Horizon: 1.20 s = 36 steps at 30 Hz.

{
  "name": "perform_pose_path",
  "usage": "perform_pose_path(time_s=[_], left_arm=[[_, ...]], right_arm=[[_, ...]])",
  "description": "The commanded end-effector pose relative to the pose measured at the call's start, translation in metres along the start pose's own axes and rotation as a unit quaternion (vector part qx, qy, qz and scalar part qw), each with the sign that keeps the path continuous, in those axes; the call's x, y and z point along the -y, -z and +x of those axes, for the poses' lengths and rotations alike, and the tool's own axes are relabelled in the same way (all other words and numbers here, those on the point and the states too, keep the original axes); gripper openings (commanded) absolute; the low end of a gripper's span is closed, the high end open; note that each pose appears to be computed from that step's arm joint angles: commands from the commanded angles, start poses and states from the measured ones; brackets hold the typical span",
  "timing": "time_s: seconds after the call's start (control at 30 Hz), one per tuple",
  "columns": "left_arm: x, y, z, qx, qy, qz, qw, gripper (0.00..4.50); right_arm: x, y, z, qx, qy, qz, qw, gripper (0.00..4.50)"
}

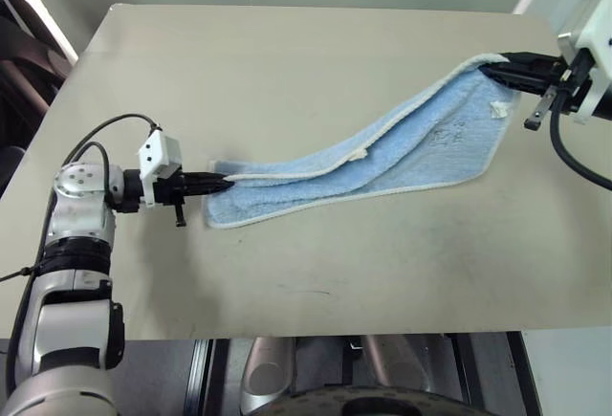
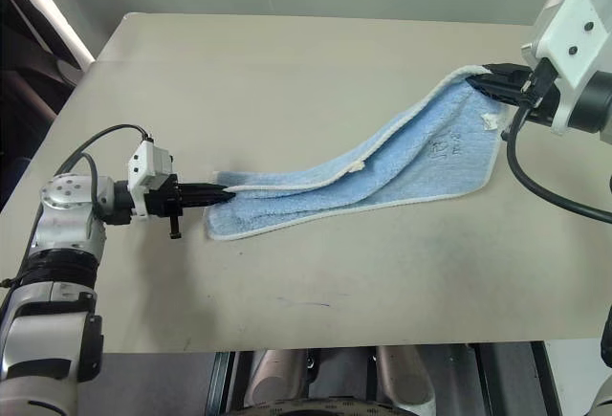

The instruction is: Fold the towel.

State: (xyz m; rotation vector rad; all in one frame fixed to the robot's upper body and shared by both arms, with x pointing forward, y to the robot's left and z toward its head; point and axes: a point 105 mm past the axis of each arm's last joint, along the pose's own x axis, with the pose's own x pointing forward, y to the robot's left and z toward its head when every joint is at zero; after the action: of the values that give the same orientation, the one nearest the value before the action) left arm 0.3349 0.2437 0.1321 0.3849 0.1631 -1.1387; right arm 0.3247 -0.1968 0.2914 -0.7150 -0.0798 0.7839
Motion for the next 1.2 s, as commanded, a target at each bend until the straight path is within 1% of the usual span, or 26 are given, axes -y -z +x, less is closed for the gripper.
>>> perform_pose_path(time_s=[0.03,0.07,0.17,0.3,0.4,0.53,0.63,0.7,0.77,0.8,0.83,0.9,1.0,1.03,1.13,1.2], left_arm=[[-0.018,-0.024,-0.001,0.057,-0.04,0.017,0.997,0.02],[-0.021,-0.026,-0.001,0.062,-0.049,0.018,0.997,0.02],[-0.048,-0.045,-0.001,0.08,-0.121,0.032,0.989,0.02],[-0.089,-0.08,-0.005,0.104,-0.234,0.044,0.966,0.02],[-0.112,-0.102,-0.012,0.116,-0.303,0.034,0.945,0.02],[-0.132,-0.122,-0.02,0.112,-0.369,0.033,0.922,0.02],[-0.146,-0.147,-0.028,0.12,-0.428,0.041,0.895,0.02],[-0.152,-0.158,-0.033,0.109,-0.459,0.061,0.88,0.02],[-0.153,-0.164,-0.036,0.091,-0.471,0.084,0.873,0.02],[-0.154,-0.166,-0.037,0.094,-0.47,0.081,0.874,0.02],[-0.153,-0.166,-0.038,0.099,-0.464,0.073,0.877,0.02],[-0.149,-0.161,-0.036,0.103,-0.43,0.051,0.895,0.02],[-0.13,-0.133,-0.03,0.067,-0.326,0.041,0.942,0.02],[-0.123,-0.123,-0.03,0.053,-0.296,0.037,0.953,0.02],[-0.108,-0.096,-0.037,0.023,-0.244,0.011,0.969,0.02],[-0.098,-0.083,-0.041,0.01,-0.213,-0.003,0.977,0.02]], right_arm=[[0.016,-0.007,-0.011,0.005,0.041,-0.022,0.999,0.0],[0.018,-0.006,-0.011,0.004,0.045,-0.021,0.999,0.0],[0.029,0.0,-0.015,0.004,0.072,-0.013,0.997,0.0],[0.051,0.017,-0.011,-0.01,0.121,-0.006,0.993,0.0],[0.065,0.027,-0.006,-0.013,0.151,-0.004,0.988,0.0],[0.08,0.038,0.003,-0.021,0.178,-0.013,0.984,0.0],[0.102,0.047,0.013,-0.021,0.228,-0.008,0.973,0.0],[0.113,0.051,0.017,-0.024,0.258,-0.016,0.966,0.0],[0.123,0.056,0.015,-0.023,0.291,-0.016,0.956,0.0],[0.124,0.058,0.013,-0.02,0.297,-0.015,0.955,0.0],[0.123,0.06,0.012,-0.017,0.294,-0.014,0.956,0.0],[0.113,0.066,0.012,-0.011,0.264,-0.014,0.964,0.0],[0.087,0.074,0.008,0.012,0.2,-0.008,0.98,0.0],[0.077,0.077,0.005,0.014,0.181,-0.006,0.983,0.0],[0.048,0.087,-0.004,0.008,0.141,0.017,0.99,0.0],[0.027,0.093,-0.012,-0.003,0.114,0.032,0.993,0.0]])
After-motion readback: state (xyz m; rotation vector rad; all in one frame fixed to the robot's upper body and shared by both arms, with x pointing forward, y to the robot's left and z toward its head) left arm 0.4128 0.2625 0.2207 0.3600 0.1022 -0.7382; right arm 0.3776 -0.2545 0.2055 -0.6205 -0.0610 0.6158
